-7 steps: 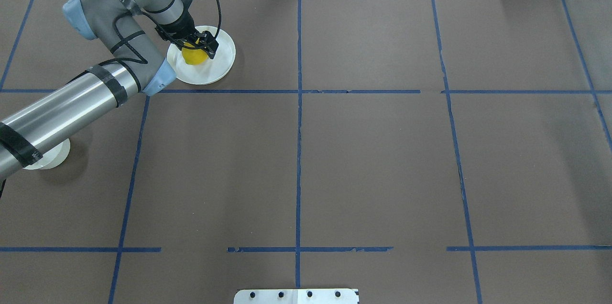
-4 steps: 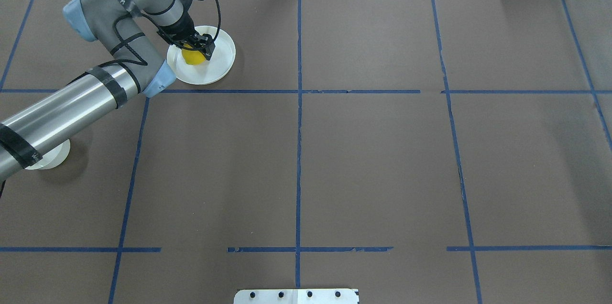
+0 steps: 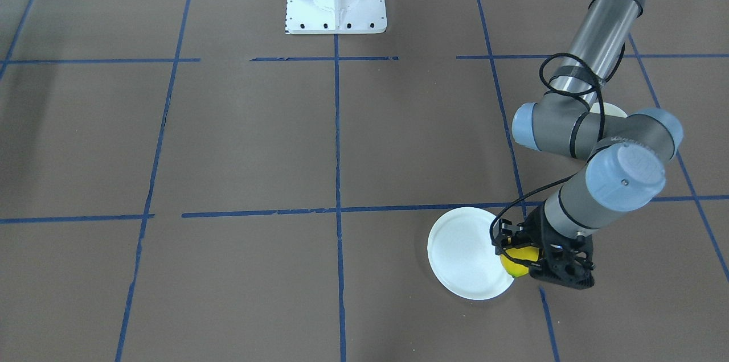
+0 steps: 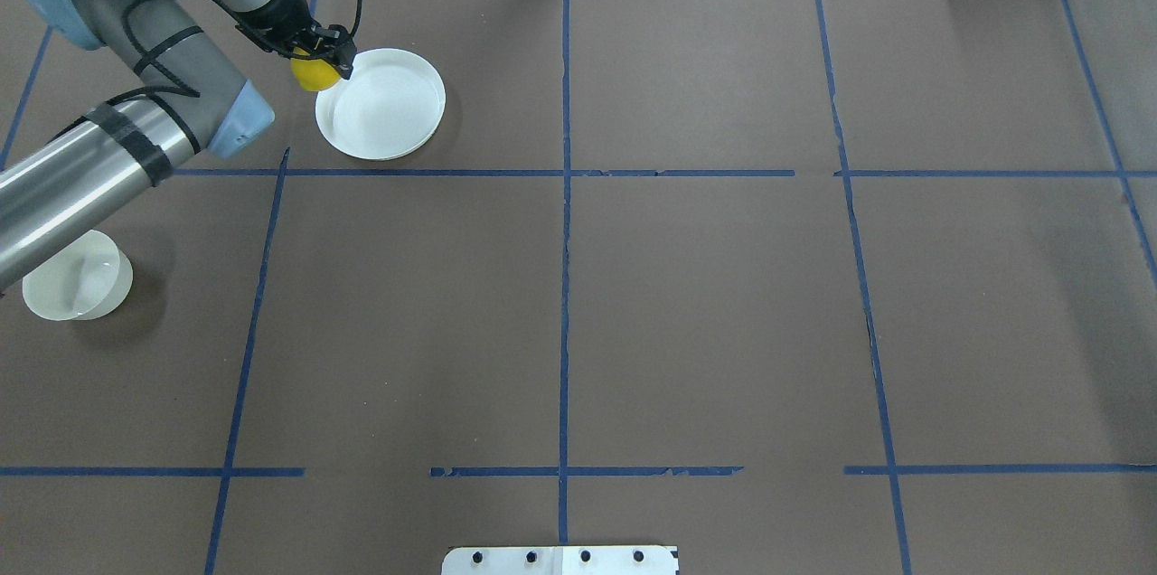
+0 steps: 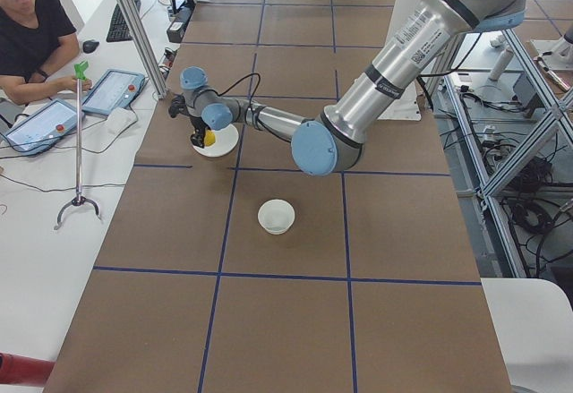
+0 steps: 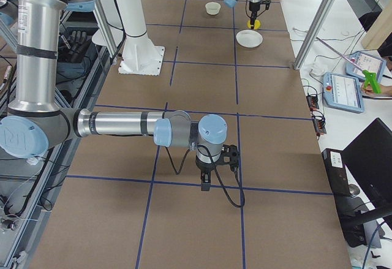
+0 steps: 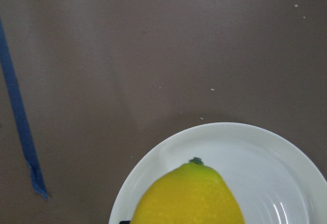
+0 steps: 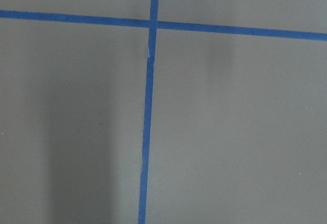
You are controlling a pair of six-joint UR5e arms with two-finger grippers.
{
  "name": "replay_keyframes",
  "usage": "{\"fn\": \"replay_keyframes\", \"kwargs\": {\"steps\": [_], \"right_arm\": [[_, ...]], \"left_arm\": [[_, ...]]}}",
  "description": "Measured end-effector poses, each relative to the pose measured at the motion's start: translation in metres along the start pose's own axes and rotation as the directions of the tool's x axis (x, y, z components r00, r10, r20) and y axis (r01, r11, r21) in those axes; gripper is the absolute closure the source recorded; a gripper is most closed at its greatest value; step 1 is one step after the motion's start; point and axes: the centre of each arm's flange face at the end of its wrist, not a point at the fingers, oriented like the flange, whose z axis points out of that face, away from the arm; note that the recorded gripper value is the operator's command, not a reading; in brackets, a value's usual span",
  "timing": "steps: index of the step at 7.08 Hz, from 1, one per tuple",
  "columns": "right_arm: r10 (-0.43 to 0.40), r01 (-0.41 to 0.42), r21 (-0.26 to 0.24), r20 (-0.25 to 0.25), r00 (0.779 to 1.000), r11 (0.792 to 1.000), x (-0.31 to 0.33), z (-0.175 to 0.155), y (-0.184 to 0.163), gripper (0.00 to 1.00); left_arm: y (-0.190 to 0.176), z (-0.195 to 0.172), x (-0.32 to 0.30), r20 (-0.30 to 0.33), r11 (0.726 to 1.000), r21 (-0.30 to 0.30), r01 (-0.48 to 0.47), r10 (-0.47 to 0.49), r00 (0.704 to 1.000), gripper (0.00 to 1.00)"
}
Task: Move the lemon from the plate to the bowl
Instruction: 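Lift the lemon with the left gripper and carry it toward the white bowl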
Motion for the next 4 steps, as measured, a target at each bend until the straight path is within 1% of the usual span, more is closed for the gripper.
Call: {"fn": "replay_keyframes", "kwargs": {"steps": [2, 4], "right_arm": [[0.000, 0.000, 0.000, 0.000, 1.000, 1.000, 0.000, 0.000, 0.000, 0.00], [0.000, 0.000, 0.000, 0.000, 1.000, 1.000, 0.000, 0.000, 0.000, 0.00]], "left_arm": [[0.049, -0.033, -0.036, 0.048, 0.998, -0.021, 0.055, -0.054, 0.997, 1.00], [0.135, -0.051, -0.088, 0.095, 0.995, -0.037, 0.094, -0.090, 0.991, 1.00]]}}
